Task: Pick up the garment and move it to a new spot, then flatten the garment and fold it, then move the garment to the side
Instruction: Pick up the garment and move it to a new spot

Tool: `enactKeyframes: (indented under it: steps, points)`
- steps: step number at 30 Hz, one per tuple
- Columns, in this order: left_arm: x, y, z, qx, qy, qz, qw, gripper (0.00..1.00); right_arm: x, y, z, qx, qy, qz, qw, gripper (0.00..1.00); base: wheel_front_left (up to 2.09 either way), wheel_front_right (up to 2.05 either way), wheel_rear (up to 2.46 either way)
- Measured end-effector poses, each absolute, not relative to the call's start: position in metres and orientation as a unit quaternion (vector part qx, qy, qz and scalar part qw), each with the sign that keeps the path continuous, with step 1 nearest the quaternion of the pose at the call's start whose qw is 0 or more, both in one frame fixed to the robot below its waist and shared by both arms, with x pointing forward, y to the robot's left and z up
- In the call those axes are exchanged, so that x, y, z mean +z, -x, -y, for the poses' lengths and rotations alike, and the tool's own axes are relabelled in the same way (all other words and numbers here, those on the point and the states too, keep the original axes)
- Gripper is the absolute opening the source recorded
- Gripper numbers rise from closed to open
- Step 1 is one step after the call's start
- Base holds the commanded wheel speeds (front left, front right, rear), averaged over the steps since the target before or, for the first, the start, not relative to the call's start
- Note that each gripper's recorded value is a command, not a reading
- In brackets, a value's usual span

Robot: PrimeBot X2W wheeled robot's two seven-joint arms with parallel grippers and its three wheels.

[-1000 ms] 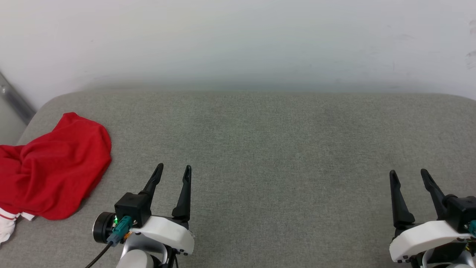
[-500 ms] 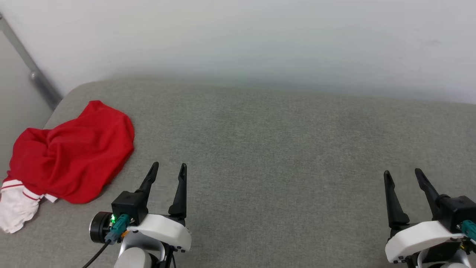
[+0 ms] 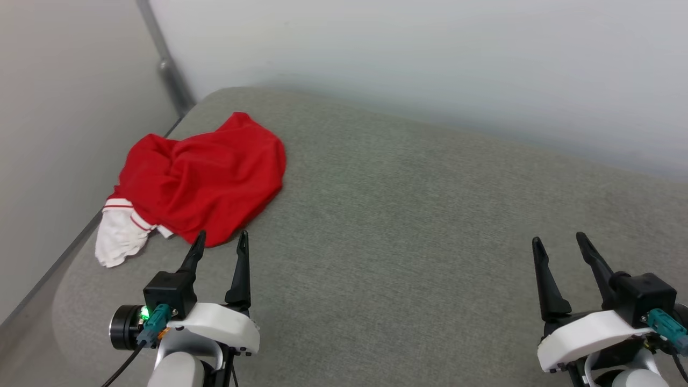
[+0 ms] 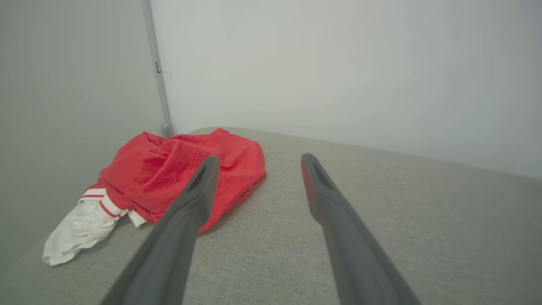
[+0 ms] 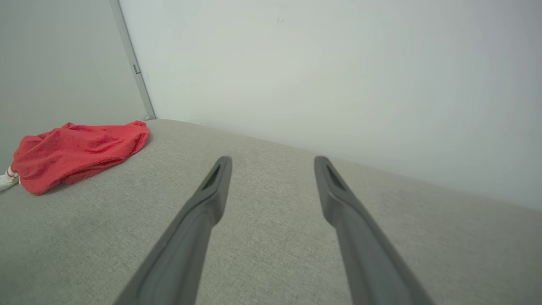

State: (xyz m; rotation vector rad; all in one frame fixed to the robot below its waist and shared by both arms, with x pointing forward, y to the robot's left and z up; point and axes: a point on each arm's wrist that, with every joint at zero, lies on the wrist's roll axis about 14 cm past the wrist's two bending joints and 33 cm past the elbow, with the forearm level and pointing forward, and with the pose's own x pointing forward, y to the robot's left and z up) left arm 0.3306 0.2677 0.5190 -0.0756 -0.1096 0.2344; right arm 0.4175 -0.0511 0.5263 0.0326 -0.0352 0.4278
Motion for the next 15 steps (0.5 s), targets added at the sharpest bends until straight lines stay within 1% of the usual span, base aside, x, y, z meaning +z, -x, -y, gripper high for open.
enactKeyframes:
  steps: [8,15]
  points:
    - [0.520,-0.289,-0.315,0.198,0.020,0.054,0.978,1.00,0.532,-0.418,-0.014,0.297,-0.024,0.027,0.954,1.00,0.00,0.00,0.00]
    - [0.519,-0.268,-0.335,0.236,0.014,0.050,0.970,1.00,0.534,-0.418,-0.042,0.333,-0.024,0.031,0.942,1.00,0.00,0.00,0.00]
